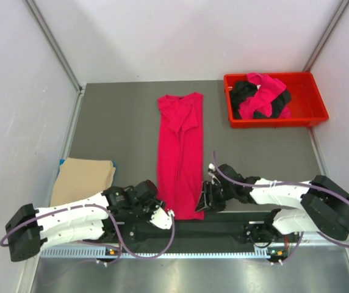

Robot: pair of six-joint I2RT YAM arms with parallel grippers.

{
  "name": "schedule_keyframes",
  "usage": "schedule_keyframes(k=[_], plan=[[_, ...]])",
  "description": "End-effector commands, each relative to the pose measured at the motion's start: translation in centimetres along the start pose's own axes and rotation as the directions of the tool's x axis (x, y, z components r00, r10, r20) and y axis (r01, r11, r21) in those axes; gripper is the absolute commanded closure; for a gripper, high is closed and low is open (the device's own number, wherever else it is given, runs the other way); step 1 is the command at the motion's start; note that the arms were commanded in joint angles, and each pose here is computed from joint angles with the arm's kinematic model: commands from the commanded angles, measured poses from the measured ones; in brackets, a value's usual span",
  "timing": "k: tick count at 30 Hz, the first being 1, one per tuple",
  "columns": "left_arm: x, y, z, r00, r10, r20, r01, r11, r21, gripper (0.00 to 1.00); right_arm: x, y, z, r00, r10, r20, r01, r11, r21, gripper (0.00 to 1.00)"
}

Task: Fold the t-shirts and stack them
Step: Fold the tshirt

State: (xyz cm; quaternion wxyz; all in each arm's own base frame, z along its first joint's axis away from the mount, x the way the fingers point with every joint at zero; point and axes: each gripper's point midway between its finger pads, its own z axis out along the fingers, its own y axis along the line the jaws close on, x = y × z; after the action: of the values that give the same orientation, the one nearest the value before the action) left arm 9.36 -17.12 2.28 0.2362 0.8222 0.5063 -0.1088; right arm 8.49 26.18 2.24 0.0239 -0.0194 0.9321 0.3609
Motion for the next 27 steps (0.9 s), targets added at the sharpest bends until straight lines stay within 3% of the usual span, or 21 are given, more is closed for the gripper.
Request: schedule_keyframes(k=[1,8,10,11,12,14,16,19,21,25,27], plan=[[-0.2,0.3,0.2,0.997,0.074,0.015,-0.074,0.997,-0.01,0.51,2.5,-4.7,0.4,0.997,0.042,-0.062,-0.032,0.987,0.155,0.51],[-0.4,0.3,1.1,0.995,0.089,0.04,-0.088,0.996,-0.018,0.53,3.0,-5.4,0.8,0.995,0.064,-0.071,-0.052,0.986,0.156,0.53],[-0.6,1.0,1.4,0.995,0.084,0.048,-0.081,0.995,-0.061,0.61,3.0,-5.2,1.1,0.995,0.064,-0.077,-0.053,0.988,0.142,0.69],[-0.5,1.3,1.5,0.995,0.086,0.043,-0.082,0.994,-0.072,0.76,2.9,-5.1,1.2,0.995,0.065,-0.076,-0.054,0.989,0.141,0.74],[-0.6,1.4,1.4,0.996,0.083,0.043,-0.08,0.994,-0.077,0.82,2.8,-4.9,1.2,0.996,0.059,-0.072,-0.049,0.99,0.132,0.79],[-0.8,1.5,1.3,0.996,0.078,0.048,-0.074,0.994,-0.079,0.95,2.5,-4.4,1.2,0.996,0.059,-0.061,-0.051,0.992,0.117,0.79],[-1.2,1.5,1.1,0.996,0.058,0.064,-0.054,0.996,-0.072,1.0,2.3,-3.7,1.2,0.997,0.058,-0.055,-0.053,0.995,0.088,0.77],[-1.8,1.0,0.9,0.995,0.032,0.094,-0.028,0.998,-0.047,1.0,1.9,-3.0,1.2,0.998,0.058,-0.039,-0.056,0.997,0.059,0.69],[-2.0,0.8,0.7,0.995,0.023,0.101,-0.019,0.999,-0.037,1.0,1.9,-3.1,1.1,0.998,0.056,-0.034,-0.054,0.997,0.061,0.56],[-2.9,0.8,-0.3,0.992,-0.004,0.124,0.006,1.0,-0.02,1.0,1.5,-2.6,0.7,0.998,0.06,-0.001,-0.06,0.997,0.044,0.54],[-3.5,0.8,-0.8,0.99,-0.009,0.144,0.011,1.0,-0.014,1.0,0.8,-2.2,0.6,0.998,0.058,0.037,-0.059,0.998,0.031,0.59]])
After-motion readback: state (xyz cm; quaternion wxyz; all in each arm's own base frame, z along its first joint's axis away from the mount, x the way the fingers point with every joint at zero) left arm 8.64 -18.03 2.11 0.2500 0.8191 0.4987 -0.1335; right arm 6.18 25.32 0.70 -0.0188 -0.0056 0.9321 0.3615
